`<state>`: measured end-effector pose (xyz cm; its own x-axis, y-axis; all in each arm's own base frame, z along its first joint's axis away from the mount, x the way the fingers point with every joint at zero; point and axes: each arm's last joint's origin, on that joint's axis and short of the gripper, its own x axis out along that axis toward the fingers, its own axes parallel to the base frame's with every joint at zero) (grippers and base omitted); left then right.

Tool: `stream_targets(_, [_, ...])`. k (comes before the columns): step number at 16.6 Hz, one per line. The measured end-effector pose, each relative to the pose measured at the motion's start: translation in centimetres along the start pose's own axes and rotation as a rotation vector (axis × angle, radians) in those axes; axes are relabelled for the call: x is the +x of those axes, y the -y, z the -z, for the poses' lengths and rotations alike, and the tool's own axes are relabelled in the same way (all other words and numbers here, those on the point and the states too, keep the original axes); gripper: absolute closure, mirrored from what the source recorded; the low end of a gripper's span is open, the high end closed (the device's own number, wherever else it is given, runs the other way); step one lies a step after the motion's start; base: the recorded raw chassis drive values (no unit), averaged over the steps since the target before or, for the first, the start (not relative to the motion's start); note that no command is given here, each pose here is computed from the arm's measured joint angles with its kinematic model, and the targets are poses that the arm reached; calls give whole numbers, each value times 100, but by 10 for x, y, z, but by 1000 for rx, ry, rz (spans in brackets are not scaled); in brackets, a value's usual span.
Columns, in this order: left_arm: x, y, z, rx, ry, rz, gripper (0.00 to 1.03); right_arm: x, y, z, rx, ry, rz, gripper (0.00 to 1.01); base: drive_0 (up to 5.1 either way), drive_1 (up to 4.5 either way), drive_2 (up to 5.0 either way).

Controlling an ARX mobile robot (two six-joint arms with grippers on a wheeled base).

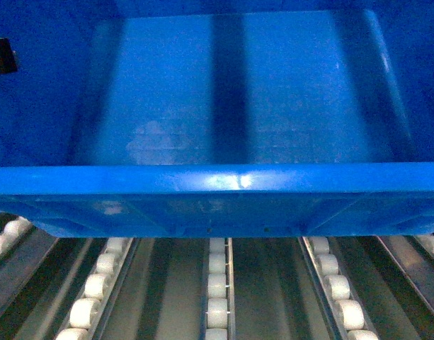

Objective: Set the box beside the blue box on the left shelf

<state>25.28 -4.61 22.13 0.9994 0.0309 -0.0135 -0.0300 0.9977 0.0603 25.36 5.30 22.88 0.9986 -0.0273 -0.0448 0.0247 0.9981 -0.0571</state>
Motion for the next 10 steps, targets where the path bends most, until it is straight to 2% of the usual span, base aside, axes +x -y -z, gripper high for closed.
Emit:
stream_targets(5, [0, 0, 0, -1, 3, 0, 84, 0, 0, 0, 0, 1, 0, 80, -9, 393, -410])
stream_targets(10, [0, 0, 0, 0, 3, -1, 84, 0, 0, 0, 0, 1, 0, 80, 0, 0, 0])
